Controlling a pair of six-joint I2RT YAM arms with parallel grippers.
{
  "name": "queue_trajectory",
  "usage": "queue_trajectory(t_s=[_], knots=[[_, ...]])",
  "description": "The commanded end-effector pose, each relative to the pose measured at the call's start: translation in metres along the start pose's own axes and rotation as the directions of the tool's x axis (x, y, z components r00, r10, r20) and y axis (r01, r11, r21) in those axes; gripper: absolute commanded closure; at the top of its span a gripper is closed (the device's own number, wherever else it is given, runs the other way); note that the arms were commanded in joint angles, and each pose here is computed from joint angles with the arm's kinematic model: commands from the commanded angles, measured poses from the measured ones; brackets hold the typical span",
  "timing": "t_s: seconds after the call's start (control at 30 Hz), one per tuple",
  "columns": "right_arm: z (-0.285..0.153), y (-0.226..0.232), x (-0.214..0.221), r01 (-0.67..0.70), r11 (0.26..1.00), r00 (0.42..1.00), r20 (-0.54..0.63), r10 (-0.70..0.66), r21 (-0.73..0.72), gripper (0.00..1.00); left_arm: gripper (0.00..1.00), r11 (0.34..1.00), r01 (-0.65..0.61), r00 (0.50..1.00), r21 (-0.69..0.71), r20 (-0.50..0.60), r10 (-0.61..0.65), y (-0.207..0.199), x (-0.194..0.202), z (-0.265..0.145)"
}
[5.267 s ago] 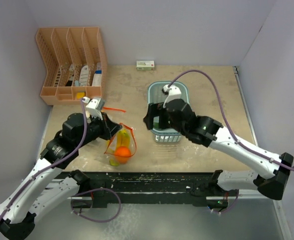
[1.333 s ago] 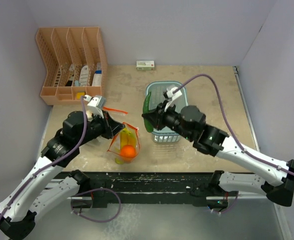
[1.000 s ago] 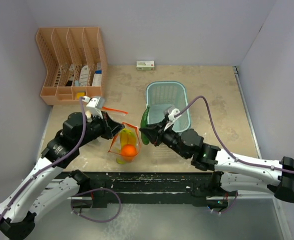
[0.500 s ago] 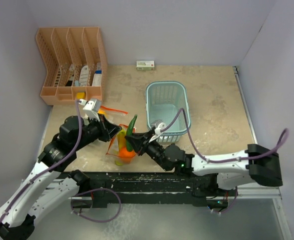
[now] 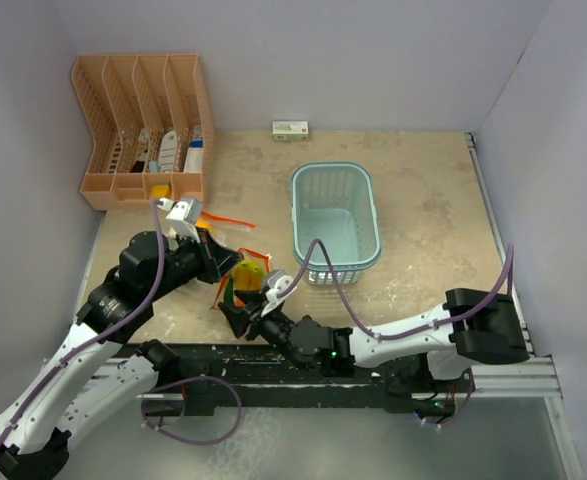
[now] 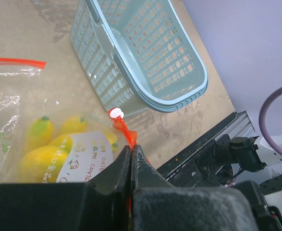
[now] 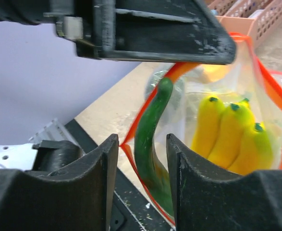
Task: Place the food in the zip-top bag and seal the zipper
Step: Place the fake vegetable in the zipper food storage bag.
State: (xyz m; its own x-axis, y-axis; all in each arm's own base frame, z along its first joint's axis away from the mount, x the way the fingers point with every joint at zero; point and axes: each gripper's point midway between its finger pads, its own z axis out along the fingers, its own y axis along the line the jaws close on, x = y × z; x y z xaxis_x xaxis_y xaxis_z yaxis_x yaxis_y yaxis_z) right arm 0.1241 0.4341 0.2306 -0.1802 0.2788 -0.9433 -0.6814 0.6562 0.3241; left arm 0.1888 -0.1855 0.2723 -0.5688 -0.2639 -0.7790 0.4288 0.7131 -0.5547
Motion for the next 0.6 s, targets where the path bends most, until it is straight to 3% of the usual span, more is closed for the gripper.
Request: queue_trajectory(t_s=[0.0,0.1,0.13,0.43,0.57], knots=[[0.002,0.015,-0.014,-0.019,1.000,1.000,0.001,0.019,0.013,0.49,1.00,1.000,-0.009,0.999,0.021,0.038,0.008,-0.005,-0.009,0.001],[-0.002,0.001,-0.008,-0.002,0.996,0.999,-0.036,0.005,0.085,0.23,1.00,1.000,-0.008,0.999,0.025,0.039,0.007,-0.006,-0.009,-0.001],[-0.005,-0.004,-0.008,0.000,0.995,0.999,-0.045,0.005,0.103,0.21,1.00,1.000,-0.008,0.999,0.026,0.040,0.007,-0.006,-0.009,-0.001],[-0.052,-0.057,-0.041,-0.081,0.958,0.992,-0.068,0.103,0.274,0.18,1.00,1.000,-0.013,0.999,0.027,0.042,0.012,-0.007,-0.010,-0.004],[-0.059,-0.060,-0.032,-0.116,0.947,0.980,-0.118,0.158,0.300,0.22,1.00,1.000,-0.011,0.999,0.024,0.039,0.010,-0.005,-0.008,-0.002]])
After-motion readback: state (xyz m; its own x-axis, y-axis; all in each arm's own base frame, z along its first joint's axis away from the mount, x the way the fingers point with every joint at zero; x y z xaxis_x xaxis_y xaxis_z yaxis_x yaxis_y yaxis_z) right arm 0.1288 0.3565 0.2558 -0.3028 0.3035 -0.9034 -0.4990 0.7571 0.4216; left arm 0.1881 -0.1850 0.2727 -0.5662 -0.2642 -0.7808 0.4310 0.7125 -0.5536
